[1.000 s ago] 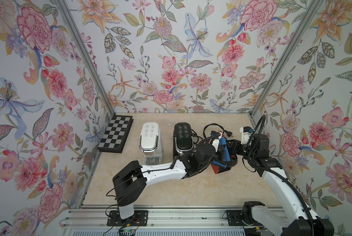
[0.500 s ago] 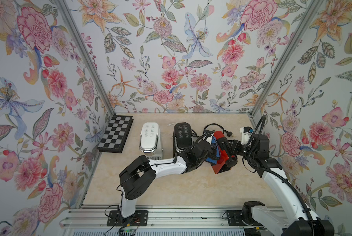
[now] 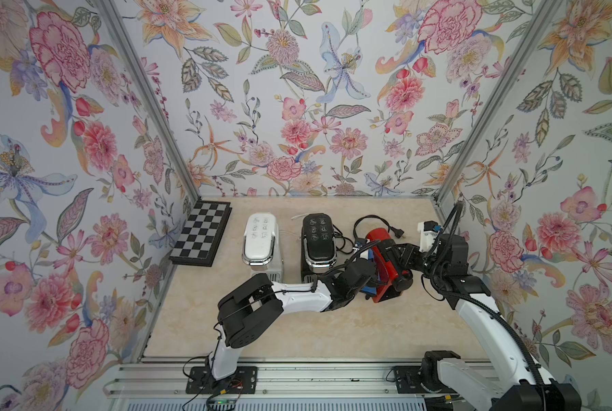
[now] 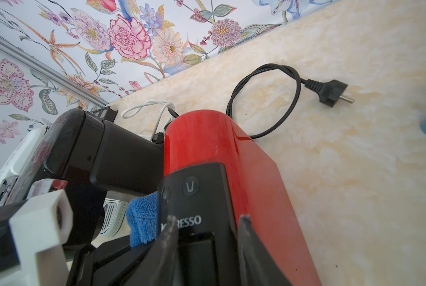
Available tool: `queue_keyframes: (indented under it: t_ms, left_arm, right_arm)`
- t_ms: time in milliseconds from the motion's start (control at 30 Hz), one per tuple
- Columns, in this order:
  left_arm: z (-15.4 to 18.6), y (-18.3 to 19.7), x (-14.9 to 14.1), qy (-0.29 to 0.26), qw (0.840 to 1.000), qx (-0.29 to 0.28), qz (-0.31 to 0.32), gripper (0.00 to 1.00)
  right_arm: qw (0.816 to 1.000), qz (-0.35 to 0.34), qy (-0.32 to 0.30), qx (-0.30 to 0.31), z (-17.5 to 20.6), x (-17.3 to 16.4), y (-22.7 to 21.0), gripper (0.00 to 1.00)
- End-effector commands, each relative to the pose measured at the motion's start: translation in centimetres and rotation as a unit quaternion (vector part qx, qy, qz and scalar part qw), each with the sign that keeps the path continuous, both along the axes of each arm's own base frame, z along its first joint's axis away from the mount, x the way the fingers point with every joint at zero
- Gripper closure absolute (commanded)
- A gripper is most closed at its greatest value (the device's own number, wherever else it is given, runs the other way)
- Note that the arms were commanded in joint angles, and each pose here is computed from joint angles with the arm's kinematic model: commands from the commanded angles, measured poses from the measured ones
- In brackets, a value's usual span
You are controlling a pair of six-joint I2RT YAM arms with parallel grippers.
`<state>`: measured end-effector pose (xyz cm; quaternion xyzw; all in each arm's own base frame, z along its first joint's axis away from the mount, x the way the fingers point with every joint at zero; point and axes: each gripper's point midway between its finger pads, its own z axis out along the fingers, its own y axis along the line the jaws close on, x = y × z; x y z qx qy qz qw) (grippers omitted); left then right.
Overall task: Wipe the surface of a coffee machine
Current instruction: Wipe the dirt from the surface of the coffee machine.
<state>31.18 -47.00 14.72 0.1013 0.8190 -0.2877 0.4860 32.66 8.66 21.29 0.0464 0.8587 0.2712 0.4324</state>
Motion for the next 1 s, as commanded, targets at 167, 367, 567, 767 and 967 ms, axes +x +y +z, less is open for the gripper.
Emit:
queue_keyframes:
  t_ms: [167,367,567,767,967]
  left_arm:
    - [-6.3,0.4,-3.0,0.056,0.998,0.028,0.002,1.00]
    - [-8.0,0.7,-3.2,0.066,0.997,0.028,0.004,1.00]
    - [-1.2,0.5,-1.0,0.003,1.000,0.011,0.008,1.00]
    - [3.9,0.6,1.9,-0.042,0.999,0.002,0.018,1.00]
    - [7.6,1.2,3.4,-0.071,0.997,0.001,0.024,1.00]
  right_arm:
    - [0.997,0.017,0.070,0.006,-3.6,-2.1,0.9,0.59]
    - [0.997,0.019,0.068,0.008,-3.5,-2.1,1.2,0.59]
    - [0.997,0.020,0.070,0.009,-3.7,-2.2,1.2,0.59]
    - [0.997,0.022,0.073,0.013,-3.9,-2.4,1.3,0.59]
    - [0.997,0.022,0.070,0.015,-3.8,-2.4,1.4,0.59]
